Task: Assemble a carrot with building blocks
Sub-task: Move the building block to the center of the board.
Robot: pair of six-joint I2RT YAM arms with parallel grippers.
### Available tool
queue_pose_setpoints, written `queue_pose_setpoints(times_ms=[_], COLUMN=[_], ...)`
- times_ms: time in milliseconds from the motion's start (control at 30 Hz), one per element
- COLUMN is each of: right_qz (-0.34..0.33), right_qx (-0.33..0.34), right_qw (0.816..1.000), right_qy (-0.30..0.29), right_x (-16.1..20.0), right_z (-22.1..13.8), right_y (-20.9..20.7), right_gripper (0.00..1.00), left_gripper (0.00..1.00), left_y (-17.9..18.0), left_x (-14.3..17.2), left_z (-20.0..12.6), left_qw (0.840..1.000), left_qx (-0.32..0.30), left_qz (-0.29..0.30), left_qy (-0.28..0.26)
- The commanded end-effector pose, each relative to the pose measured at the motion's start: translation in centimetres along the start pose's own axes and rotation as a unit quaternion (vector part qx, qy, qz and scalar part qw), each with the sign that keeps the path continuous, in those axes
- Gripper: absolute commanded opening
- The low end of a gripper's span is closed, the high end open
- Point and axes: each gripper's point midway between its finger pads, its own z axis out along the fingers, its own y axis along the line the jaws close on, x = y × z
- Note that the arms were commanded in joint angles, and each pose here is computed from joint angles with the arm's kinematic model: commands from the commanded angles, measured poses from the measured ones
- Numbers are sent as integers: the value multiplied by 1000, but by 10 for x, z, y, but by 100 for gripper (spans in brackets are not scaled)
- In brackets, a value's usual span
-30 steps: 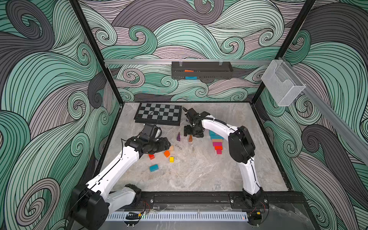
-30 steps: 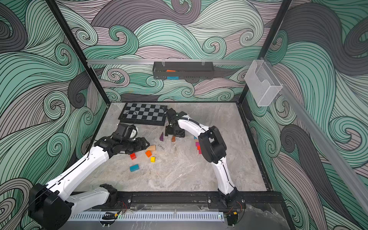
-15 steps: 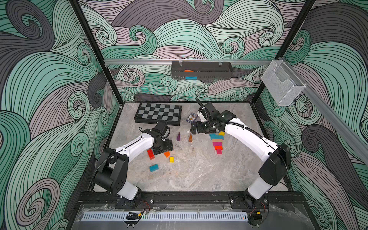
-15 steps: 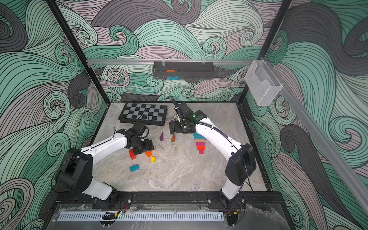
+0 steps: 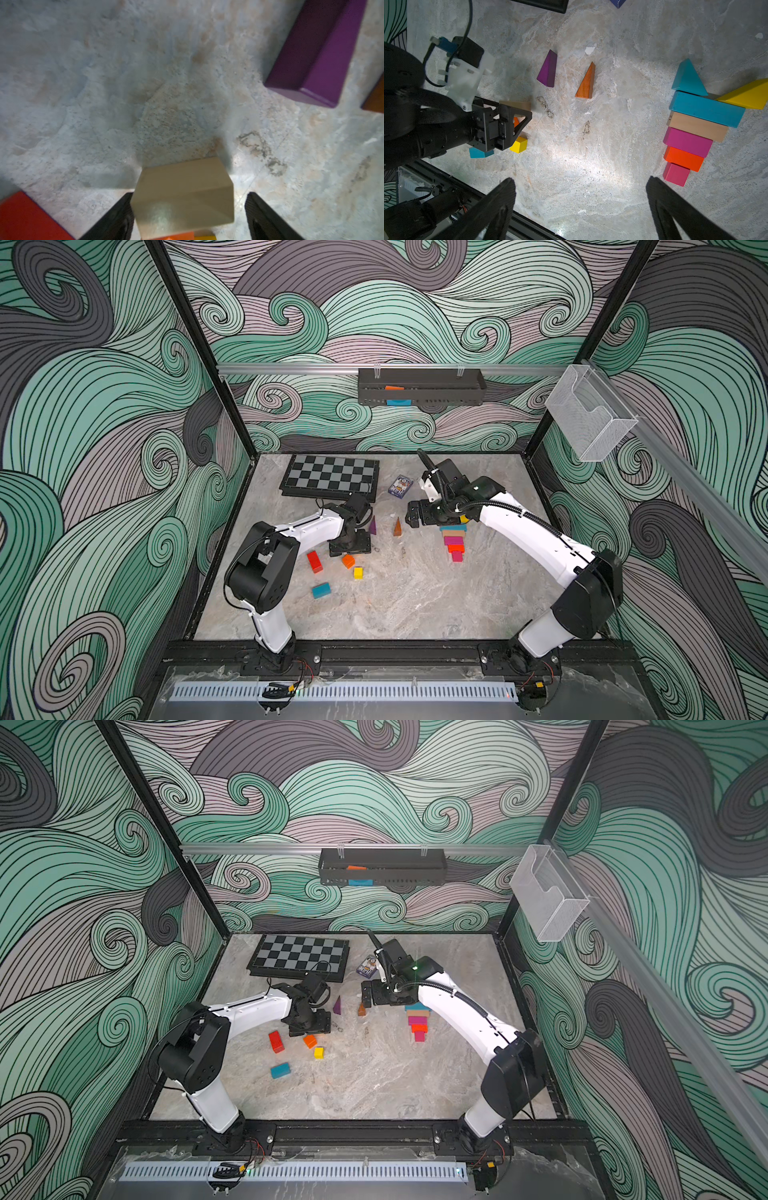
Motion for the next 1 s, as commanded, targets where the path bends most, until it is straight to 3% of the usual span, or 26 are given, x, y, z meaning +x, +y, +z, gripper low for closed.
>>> queue_pose_setpoints(times_ms=[0, 100, 167, 233, 633, 967], right_qz=[-2, 0, 0, 0, 4, 11], right_qx=[-10, -12, -13, -14, -17, -23], right_qw=[1000, 1000, 1000, 1000, 1000, 1000], right_qy=[-4, -7, -8, -9, -8, -6], right_x=[2, 1, 1, 1, 8, 10], right_z=[-9, -10, -11, -13, -15, -15], right_y=[-2, -5, -7, -8, -17, -23], right_gripper=[99, 99, 99, 99, 99, 99], left_gripper=[80, 66, 52, 47, 44, 45], left_y=[-2, -7, -13, -19, -90, -110], left_x=[-12, -11, -11, -10, -22, -34], left_z=[0, 4, 6, 7, 9, 19], left_qw=[1000, 1000, 1000, 999, 996, 996], left_qx=[-14, -15, -12, -11, 20, 10], left_qz=[11, 18, 22, 29, 80, 94], left_qy=[-17, -11, -11, -11, -11, -3])
